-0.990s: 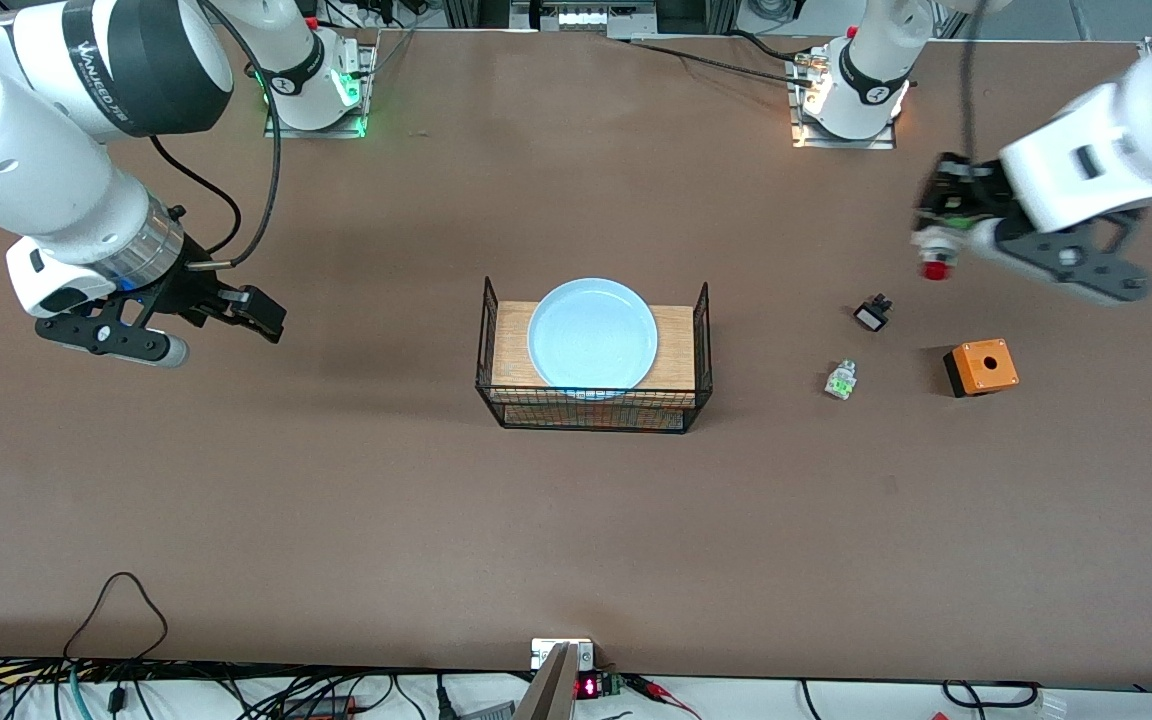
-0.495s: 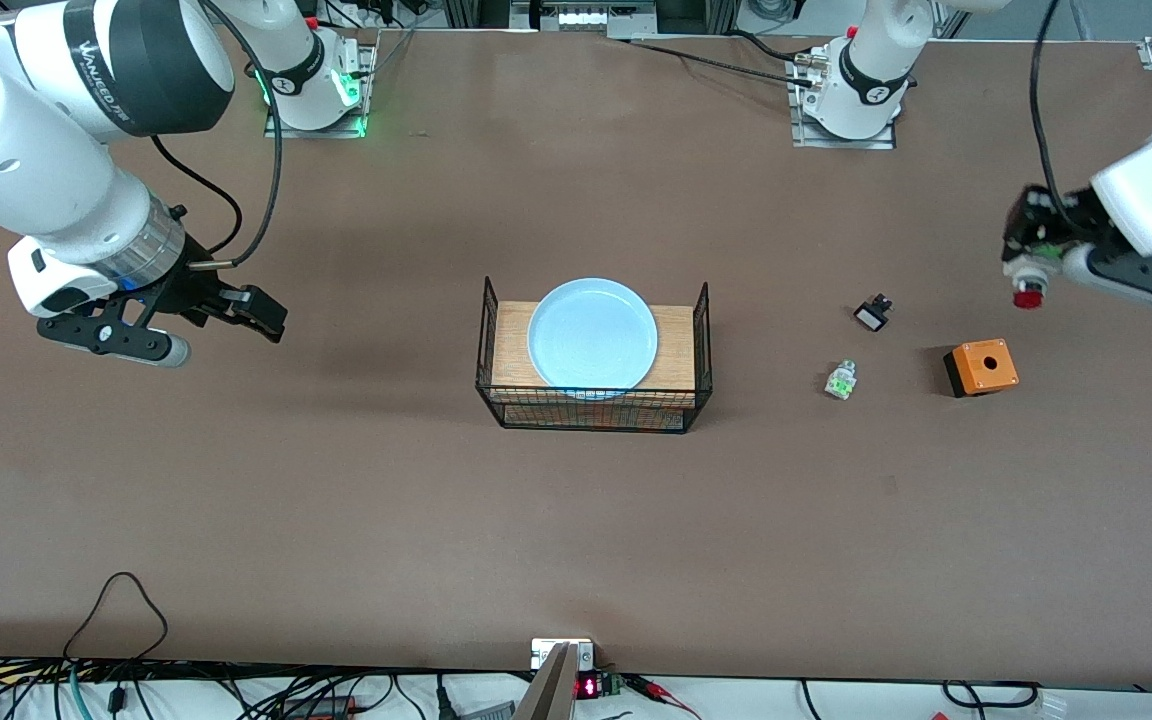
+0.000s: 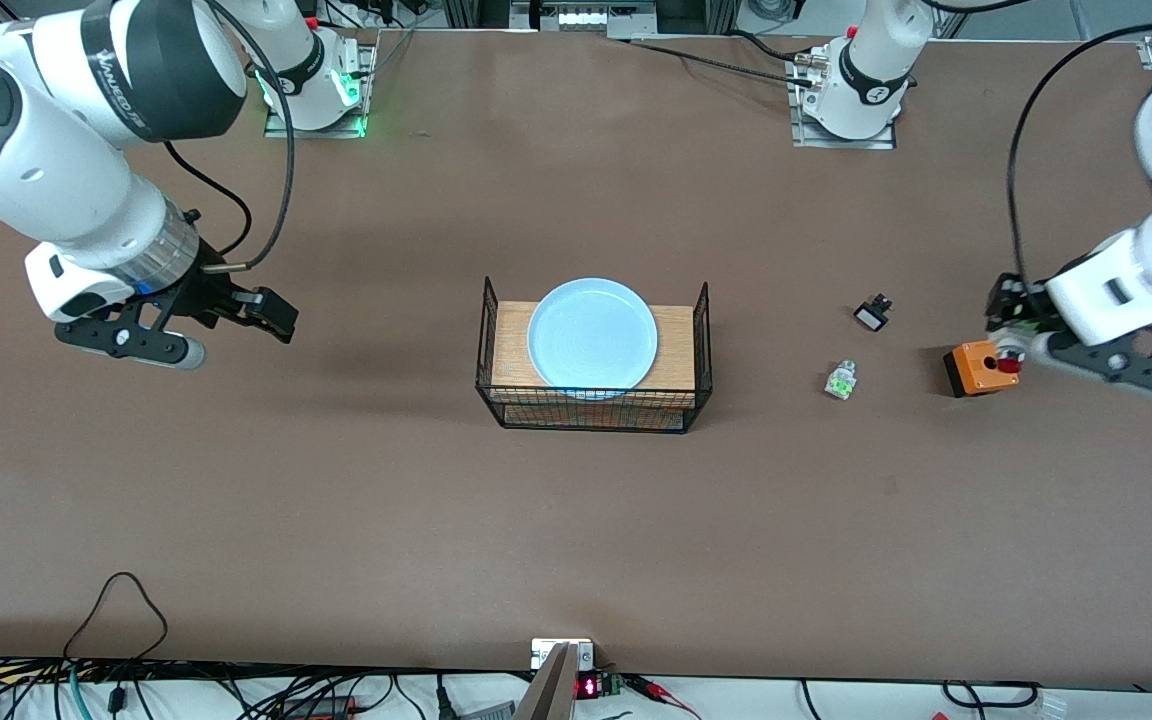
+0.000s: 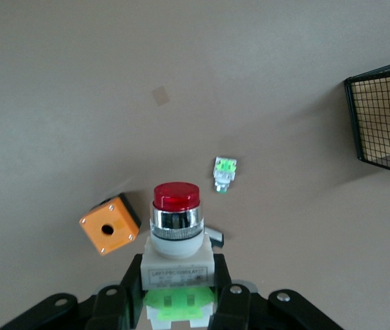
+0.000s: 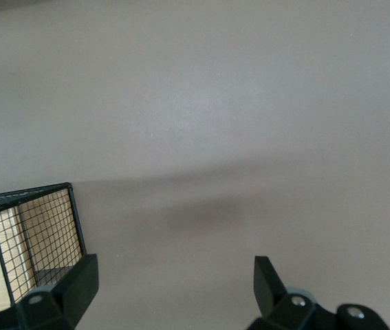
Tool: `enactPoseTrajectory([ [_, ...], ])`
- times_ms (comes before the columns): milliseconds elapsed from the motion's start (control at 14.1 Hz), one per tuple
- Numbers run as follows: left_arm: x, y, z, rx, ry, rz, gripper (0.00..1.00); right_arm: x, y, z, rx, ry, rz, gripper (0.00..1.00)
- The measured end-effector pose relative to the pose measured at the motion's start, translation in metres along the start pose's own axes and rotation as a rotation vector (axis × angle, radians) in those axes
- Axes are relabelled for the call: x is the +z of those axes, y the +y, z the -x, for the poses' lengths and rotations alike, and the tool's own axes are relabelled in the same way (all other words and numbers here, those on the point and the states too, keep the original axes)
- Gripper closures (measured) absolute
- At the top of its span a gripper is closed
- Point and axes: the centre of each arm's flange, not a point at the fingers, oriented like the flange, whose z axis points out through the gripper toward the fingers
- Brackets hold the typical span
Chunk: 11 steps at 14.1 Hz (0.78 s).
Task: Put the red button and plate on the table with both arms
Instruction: 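Lower the red button beside the orange box and open the left gripper, then reach the right gripper to the plate rim while the left gripper withdraws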
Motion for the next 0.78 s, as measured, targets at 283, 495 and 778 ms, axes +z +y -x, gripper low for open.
enactPoseTrajectory([
  [283,0.073,0.016,-0.026,0.030,-0.014,-0.019,0.58,0.023,-0.008,-0.006,-0.004,-0.007,0.005,0.00],
  [495,0.127,0.025,-0.046,0.049,-0.039,-0.043,0.58,0.033,-0.020,-0.004,-0.023,-0.015,0.010,0.00],
  [778,0.188,0.029,-0.068,0.070,-0.046,-0.040,0.58,0.033,-0.025,-0.001,-0.028,-0.018,0.004,0.00],
])
